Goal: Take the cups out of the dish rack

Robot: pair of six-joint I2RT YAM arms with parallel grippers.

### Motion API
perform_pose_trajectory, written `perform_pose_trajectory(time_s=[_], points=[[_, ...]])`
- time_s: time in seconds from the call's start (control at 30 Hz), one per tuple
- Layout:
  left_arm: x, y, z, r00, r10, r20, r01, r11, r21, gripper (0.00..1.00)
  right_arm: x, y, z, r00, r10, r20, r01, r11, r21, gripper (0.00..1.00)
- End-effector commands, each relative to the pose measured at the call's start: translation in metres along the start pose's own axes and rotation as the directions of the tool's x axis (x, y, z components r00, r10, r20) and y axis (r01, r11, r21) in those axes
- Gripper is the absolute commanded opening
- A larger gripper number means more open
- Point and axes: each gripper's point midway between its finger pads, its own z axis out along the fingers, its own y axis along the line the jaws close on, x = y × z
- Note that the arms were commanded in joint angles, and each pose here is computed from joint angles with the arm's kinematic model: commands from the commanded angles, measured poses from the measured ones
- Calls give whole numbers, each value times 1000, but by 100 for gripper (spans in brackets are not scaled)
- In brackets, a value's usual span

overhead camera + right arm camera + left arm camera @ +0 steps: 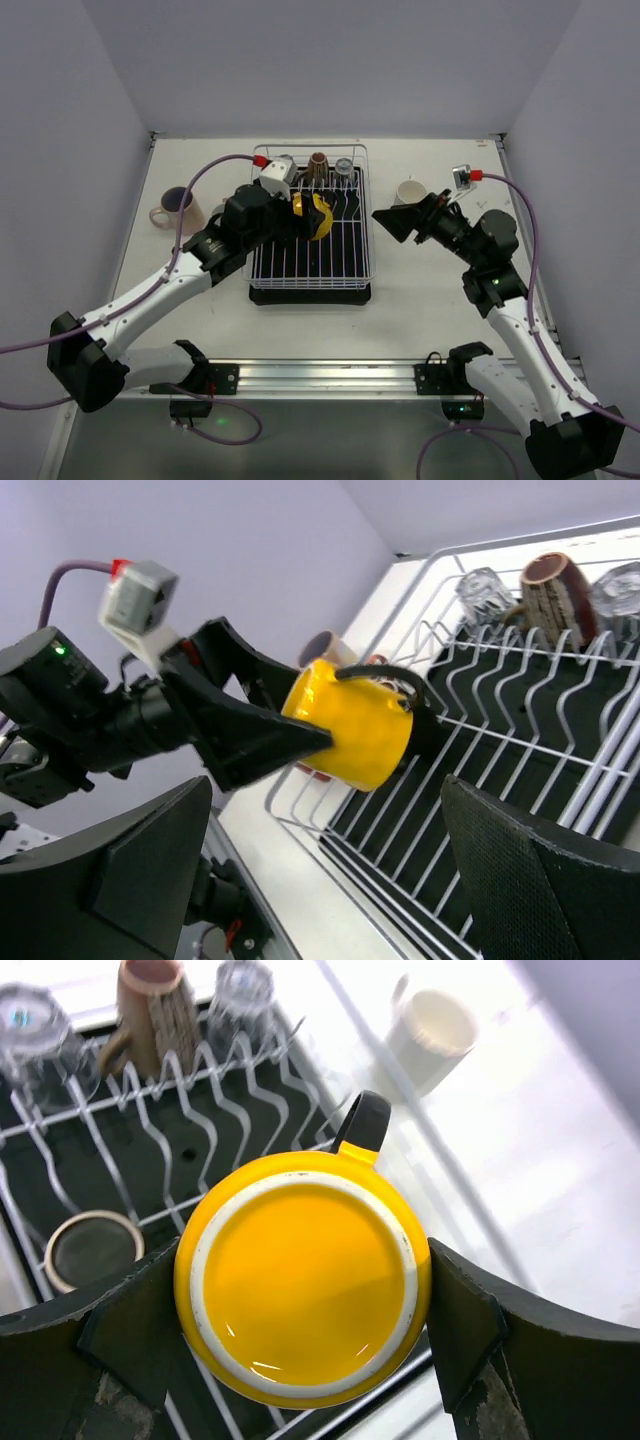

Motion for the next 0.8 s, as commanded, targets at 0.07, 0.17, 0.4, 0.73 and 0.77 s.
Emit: perform_pose_trajectory(time_s=[0.07,0.17,0.4,0.73,0.77], points=[[-94,-46,-46,916,-268,299,191,946,262,10,4,33,-4,998,20,66,-9,985,-172,98],[-108,-61,-64,859,-405,313,275,881,385,8,16,39,-2,999,6,53,5,978,-207,92],[-122,-91,-87,778,-592,210,383,713,588,5,35,62,9,998,-57,-22,48,950,-308,87],[-125,-108,-106,721,-685,108,422,558,714,4,37,104,11,994,-100,-37,70,872,-484,64],[-124,-111,-107,713,-696,82,436,532,726,4,37,107,11,995,-96,-36,66,867,-493,64]])
